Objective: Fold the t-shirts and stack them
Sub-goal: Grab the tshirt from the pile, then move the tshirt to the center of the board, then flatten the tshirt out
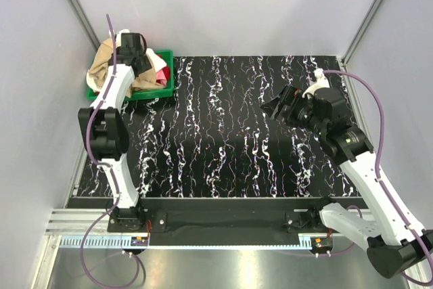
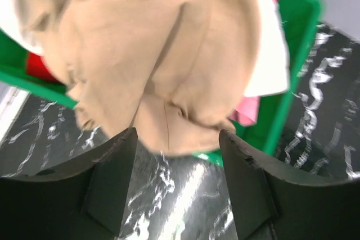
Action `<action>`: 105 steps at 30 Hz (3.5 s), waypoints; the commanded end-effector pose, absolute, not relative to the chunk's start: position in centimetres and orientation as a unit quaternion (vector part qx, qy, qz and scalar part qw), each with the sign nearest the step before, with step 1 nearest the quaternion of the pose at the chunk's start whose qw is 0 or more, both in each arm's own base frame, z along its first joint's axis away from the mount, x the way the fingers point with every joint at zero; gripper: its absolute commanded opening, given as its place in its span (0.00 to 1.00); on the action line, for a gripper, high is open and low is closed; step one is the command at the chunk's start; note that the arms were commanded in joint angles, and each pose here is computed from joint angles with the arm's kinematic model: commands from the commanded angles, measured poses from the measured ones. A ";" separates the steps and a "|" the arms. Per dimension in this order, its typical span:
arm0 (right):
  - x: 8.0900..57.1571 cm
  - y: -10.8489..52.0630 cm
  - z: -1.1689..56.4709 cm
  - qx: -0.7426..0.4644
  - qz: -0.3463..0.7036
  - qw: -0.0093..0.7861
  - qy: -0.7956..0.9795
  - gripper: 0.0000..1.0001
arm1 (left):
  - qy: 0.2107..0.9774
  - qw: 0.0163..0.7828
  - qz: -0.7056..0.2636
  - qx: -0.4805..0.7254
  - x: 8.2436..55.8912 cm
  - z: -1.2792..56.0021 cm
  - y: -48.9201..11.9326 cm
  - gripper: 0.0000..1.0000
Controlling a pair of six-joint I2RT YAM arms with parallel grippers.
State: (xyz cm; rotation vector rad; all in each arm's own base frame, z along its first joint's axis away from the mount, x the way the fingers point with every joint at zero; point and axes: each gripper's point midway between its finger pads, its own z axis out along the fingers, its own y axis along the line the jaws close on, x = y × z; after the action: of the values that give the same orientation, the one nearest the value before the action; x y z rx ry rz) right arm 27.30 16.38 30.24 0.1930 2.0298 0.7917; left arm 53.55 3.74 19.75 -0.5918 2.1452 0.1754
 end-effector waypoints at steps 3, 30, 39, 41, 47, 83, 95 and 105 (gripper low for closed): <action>26.6 16.4 32.0 0.049 0.335 0.492 0.802 1.00 | 0.834 0.477 0.059 -0.269 57.3 22.0 7.0 0.65; 27.4 15.1 31.4 0.085 0.307 0.502 0.804 1.00 | 0.651 0.753 -0.048 -0.085 48.0 54.8 -2.9 0.00; 27.8 13.8 31.4 0.100 0.278 0.522 0.800 1.00 | 0.563 0.783 -0.264 -0.005 33.4 64.0 -10.1 0.00; 27.9 13.8 30.7 0.106 0.276 0.516 0.804 1.00 | 0.591 0.752 -0.292 0.012 32.5 60.8 -11.4 0.00; 27.3 14.3 26.2 0.127 0.280 0.465 0.831 1.00 | 0.708 0.613 -0.351 -0.024 31.2 44.7 -13.7 0.00; 34.3 30.5 7.8 0.064 0.335 0.241 0.909 0.69 | 0.867 0.363 -0.332 -0.081 27.9 20.0 -14.8 0.00; 39.6 30.7 6.4 0.075 0.285 0.301 0.907 0.16 | 0.866 0.369 -0.328 -0.078 29.4 21.4 -15.0 0.00; 45.6 17.7 24.3 0.147 0.216 0.464 0.846 0.00 | 0.839 0.445 -0.310 -0.041 33.7 34.4 -15.0 0.00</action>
State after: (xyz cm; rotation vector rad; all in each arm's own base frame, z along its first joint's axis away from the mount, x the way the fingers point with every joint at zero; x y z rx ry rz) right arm 44.65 23.83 14.23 0.3121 2.2882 0.6441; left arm 34.54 -14.72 30.23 -0.1633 2.1511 -0.7487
